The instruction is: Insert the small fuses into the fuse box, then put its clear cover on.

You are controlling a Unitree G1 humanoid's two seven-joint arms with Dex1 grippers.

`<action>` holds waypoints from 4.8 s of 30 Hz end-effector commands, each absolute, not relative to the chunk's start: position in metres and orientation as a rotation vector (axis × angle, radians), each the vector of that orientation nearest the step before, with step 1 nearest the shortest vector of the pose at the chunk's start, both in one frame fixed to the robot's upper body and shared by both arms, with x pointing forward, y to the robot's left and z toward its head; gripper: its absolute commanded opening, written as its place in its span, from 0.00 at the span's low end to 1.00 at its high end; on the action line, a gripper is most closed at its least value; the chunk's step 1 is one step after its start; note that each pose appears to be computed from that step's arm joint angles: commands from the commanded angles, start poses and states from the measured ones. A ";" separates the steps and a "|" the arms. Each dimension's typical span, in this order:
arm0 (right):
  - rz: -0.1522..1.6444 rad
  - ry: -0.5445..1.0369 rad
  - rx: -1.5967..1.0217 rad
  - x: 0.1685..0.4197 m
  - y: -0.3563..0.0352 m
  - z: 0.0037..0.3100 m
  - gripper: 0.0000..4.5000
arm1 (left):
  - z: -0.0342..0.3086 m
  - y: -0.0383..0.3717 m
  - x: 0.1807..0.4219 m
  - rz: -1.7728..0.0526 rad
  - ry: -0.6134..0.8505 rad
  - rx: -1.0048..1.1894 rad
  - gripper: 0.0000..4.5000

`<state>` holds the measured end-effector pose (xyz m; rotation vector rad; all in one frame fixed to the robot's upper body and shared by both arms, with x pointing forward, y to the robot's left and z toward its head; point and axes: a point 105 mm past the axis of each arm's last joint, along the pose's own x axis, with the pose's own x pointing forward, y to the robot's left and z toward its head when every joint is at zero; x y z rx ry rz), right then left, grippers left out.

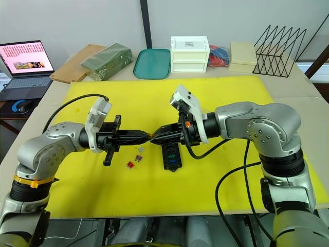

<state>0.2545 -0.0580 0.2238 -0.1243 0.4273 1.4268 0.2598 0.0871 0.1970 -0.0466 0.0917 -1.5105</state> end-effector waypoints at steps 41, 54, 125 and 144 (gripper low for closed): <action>1.443 0.312 -0.782 0.278 -0.091 0.177 0.00 | 0.145 0.082 0.265 -1.390 0.170 0.215 1.00; 1.430 0.330 -0.775 0.279 -0.094 0.167 0.00 | 0.141 0.073 0.263 -1.408 0.162 0.223 1.00; 1.505 0.363 -0.708 0.282 -0.085 0.165 0.01 | 0.134 0.080 0.261 -1.347 0.165 0.215 1.00; 1.485 0.324 -0.721 0.281 -0.087 0.175 0.01 | 0.155 0.082 0.257 -1.383 0.143 0.194 1.00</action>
